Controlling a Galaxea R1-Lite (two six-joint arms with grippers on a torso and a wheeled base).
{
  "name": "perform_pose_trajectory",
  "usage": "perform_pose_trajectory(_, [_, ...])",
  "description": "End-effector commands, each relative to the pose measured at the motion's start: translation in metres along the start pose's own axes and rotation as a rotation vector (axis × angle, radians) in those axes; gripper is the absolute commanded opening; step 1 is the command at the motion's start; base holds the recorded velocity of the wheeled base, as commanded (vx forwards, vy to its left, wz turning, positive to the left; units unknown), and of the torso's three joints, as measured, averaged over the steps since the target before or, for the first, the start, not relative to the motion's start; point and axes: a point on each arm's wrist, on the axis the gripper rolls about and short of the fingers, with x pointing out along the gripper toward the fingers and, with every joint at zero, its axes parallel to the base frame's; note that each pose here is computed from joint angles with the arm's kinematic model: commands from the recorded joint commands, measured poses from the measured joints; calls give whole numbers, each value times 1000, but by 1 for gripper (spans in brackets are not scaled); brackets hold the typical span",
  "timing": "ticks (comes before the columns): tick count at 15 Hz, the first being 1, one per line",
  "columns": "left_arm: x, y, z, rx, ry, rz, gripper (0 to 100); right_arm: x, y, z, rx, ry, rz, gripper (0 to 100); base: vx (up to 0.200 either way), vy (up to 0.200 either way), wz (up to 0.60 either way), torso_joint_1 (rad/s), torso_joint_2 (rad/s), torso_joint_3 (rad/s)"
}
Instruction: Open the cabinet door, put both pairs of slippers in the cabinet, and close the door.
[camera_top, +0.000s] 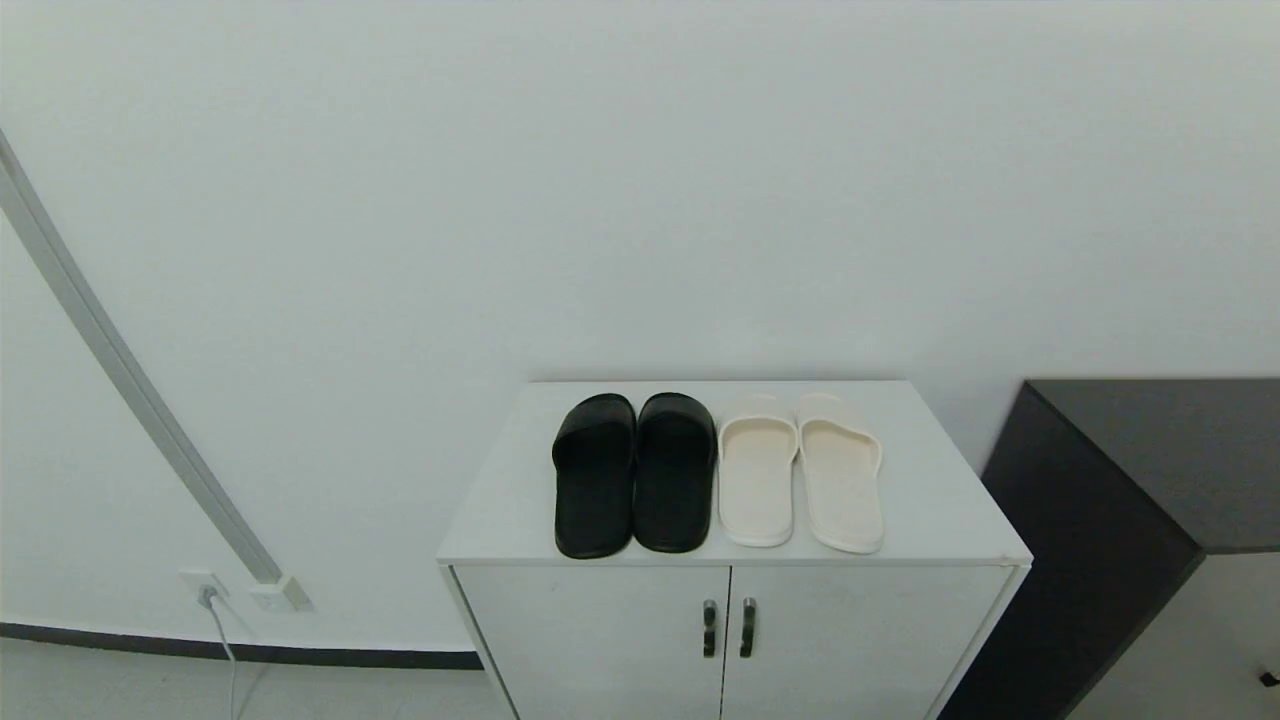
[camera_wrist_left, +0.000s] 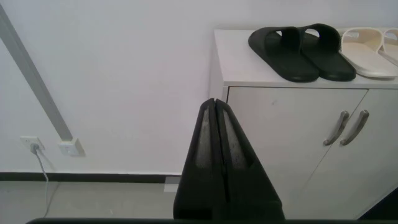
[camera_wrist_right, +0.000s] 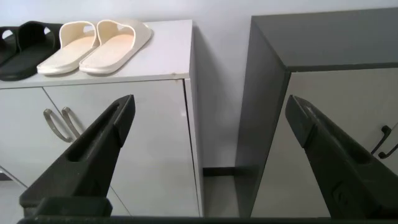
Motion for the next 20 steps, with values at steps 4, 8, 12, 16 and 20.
perform_pose_trajectory(4, [0, 0, 0, 0, 1, 0, 0, 0, 0, 0, -1, 1, 5, 100, 0, 0, 0, 0, 0, 0])
perform_pose_trajectory(8, [0, 0, 0, 0, 1, -1, 0, 0, 0, 4, -16, -17, 6, 100, 0, 0, 0, 0, 0, 0])
perform_pose_trajectory(12, [0, 0, 0, 2, 1, -3, 0, 21, 2, 74, -52, 108, 44, 100, 0, 0, 0, 0, 0, 0])
perform_pose_trajectory(16, [0, 0, 0, 2, 1, -3, 0, 68, 7, 92, -52, 183, 160, 100, 0, 0, 0, 0, 0, 0])
perform_pose_trajectory(20, [0, 0, 0, 2, 1, -3, 0, 116, 28, 107, 46, 266, 314, 100, 0, 0, 0, 0, 0, 0])
